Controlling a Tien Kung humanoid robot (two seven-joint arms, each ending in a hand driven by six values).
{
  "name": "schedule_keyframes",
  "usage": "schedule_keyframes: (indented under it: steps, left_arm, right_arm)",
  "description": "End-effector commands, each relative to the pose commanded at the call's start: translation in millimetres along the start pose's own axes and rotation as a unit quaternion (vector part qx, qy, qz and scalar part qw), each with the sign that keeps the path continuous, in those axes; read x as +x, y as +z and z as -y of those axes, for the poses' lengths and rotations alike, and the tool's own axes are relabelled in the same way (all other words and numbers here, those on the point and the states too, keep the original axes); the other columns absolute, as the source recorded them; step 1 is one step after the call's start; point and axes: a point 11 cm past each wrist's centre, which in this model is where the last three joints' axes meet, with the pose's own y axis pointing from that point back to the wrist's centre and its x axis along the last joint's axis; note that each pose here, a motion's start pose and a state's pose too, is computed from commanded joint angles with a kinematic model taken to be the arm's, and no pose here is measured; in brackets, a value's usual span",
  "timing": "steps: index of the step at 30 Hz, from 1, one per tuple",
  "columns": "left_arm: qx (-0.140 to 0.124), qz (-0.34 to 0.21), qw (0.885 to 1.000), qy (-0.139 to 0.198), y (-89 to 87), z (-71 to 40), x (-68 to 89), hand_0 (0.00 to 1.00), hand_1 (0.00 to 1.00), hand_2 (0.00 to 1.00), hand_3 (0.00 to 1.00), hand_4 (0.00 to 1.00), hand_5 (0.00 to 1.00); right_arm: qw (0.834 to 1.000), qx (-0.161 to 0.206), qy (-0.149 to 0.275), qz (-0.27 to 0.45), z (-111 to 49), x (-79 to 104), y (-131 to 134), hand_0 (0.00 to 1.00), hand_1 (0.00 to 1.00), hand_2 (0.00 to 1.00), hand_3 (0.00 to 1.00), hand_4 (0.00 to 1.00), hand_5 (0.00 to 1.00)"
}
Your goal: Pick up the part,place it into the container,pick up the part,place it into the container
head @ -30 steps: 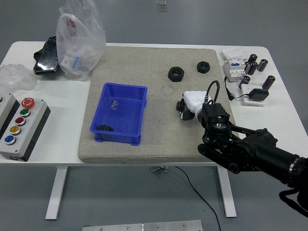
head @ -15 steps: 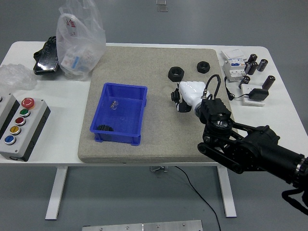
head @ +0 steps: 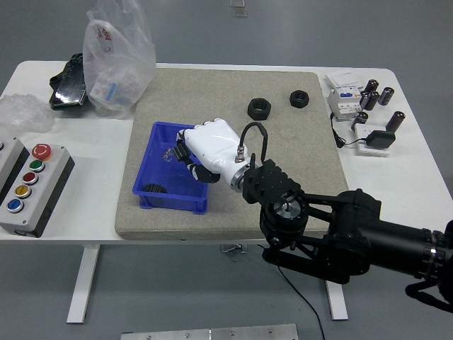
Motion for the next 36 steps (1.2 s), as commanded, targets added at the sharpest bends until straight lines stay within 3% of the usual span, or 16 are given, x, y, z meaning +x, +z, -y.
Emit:
schedule_keyframes:
  steps: [3,4,9,10,15,16,28,33,34,36]
  left_arm:
    - [0.001,0.000,1.000,0.001,-0.6,0.1,0.6,0.645,0.570,0.562,0.611,0.727,0.340]
    - [0.002,0.000,1.000,0.001,-0.8,0.1,0.7,0.645,0.571,0.562,0.612,0.726,0.338]
    - [0.002,0.001,1.000,0.001,-0.9,0.1,0.9,0.645,0.571,0.562,0.612,0.726,0.338]
    - [0.002,0.001,1.000,0.001,-0.8,0.1,0.9,0.644,0.568,0.562,0.612,0.726,0.340]
    - [0.002,0.002,1.000,0.001,-0.9,0.1,0.9,0.644,0.568,0.562,0.612,0.726,0.340]
    - [0.002,0.002,1.000,0.001,-1.0,0.1,0.9,0.644,0.571,0.562,0.612,0.726,0.340]
    - [0.002,0.002,1.000,0.001,-0.9,0.2,1.0,0.644,0.570,0.560,0.612,0.727,0.342]
    - [0.003,0.000,1.000,0.001,-3.4,0.4,1.3,0.644,0.570,0.560,0.612,0.727,0.342]
    - [0.004,0.000,1.000,0.001,-4.6,0.5,1.4,0.644,0.571,0.560,0.612,0.726,0.342]
    - [0.007,-0.001,1.000,0.001,-7.0,0.6,1.5,0.644,0.571,0.560,0.612,0.726,0.342]
  right_arm:
    - [1.000,0.006,-0.006,-0.006,-1.1,-2.7,-4,0.497,0.658,0.675,0.568,0.427,0.071]
    - [1.000,0.006,-0.008,-0.007,-1.3,-3.4,-4,0.507,0.741,0.810,0.708,0.407,0.283]
    - [1.000,0.007,-0.017,-0.011,-1.9,-7.7,-6,0.507,0.741,0.810,0.708,0.407,0.283]
    - [1.000,0.007,-0.019,-0.011,-2.0,-8.5,-6,0.513,0.767,0.853,0.816,0.461,0.285]
    - [0.999,0.003,-0.029,-0.015,-2.6,-11.6,-5,0.513,0.767,0.853,0.816,0.461,0.285]
    - [0.999,0.003,-0.030,-0.016,-2.7,-11.9,-5,0.513,0.776,0.865,0.859,0.484,0.274]
    - [1.000,-0.009,-0.010,0.009,-2.3,-0.8,5,0.493,0.763,0.851,0.848,0.514,0.275]
    - [0.991,-0.042,0.032,0.122,-11.7,12.3,39,0.493,0.763,0.851,0.848,0.514,0.275]
    - [0.987,-0.049,0.042,0.147,-14.5,14.4,48,0.478,0.709,0.781,0.736,0.503,0.287]
    - [0.975,-0.064,0.071,0.202,-20.5,21.7,68,0.478,0.709,0.781,0.736,0.503,0.287]
